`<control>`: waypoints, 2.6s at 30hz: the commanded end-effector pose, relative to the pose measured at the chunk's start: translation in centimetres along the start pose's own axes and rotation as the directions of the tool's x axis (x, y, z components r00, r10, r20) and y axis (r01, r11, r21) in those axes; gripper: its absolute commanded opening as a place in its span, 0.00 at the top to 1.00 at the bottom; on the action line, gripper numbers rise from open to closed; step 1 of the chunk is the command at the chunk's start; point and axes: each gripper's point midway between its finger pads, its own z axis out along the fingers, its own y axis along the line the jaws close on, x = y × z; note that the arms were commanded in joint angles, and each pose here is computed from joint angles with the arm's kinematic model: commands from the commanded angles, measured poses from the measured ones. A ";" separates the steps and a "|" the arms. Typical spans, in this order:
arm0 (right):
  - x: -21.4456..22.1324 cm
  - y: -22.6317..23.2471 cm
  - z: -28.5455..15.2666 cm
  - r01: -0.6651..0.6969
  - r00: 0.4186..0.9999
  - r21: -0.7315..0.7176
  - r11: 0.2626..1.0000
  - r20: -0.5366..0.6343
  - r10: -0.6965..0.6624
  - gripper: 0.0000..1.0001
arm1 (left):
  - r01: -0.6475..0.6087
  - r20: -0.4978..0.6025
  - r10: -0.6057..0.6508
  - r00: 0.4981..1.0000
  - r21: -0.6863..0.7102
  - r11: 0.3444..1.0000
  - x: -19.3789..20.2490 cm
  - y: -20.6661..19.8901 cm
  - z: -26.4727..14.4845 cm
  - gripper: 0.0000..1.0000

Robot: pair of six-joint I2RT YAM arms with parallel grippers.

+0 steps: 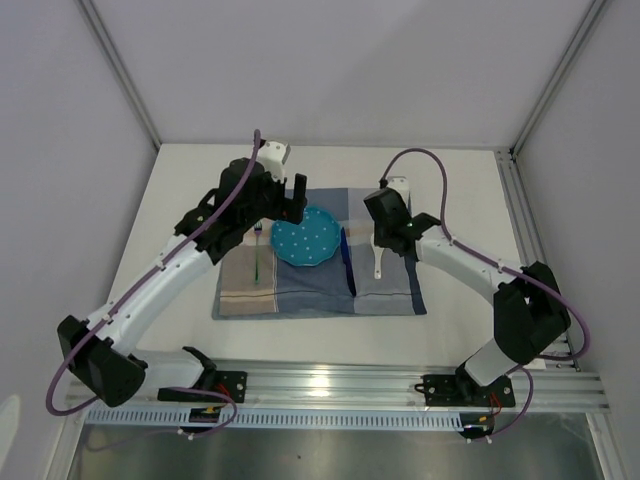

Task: Set the dinner table for one person
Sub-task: Move the knife to the napkin.

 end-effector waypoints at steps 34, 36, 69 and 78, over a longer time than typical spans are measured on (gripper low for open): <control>2.7 7.2 4.9 0.206 0.979 0.046 0.978 -0.007 -0.205 0.22 | 0.302 -0.185 -0.342 0.921 -0.215 0.929 12.7 3.6 -3.5 0.01; 2.1 7.8 4.2 0.210 0.978 0.039 0.977 0.010 -0.211 0.25 | 0.304 -0.200 -0.343 0.918 -0.203 0.931 13.3 3.2 -3.4 0.01; 8.3 9.0 8.3 0.257 0.959 0.043 0.966 -0.132 -0.249 0.69 | 0.276 -0.228 -0.317 0.921 -0.193 0.941 14.4 2.8 -4.1 0.01; 9.6 8.4 8.8 0.236 0.960 0.052 0.970 -0.169 -0.225 0.71 | 0.271 -0.248 -0.312 0.917 -0.186 0.945 14.8 2.6 -3.8 0.01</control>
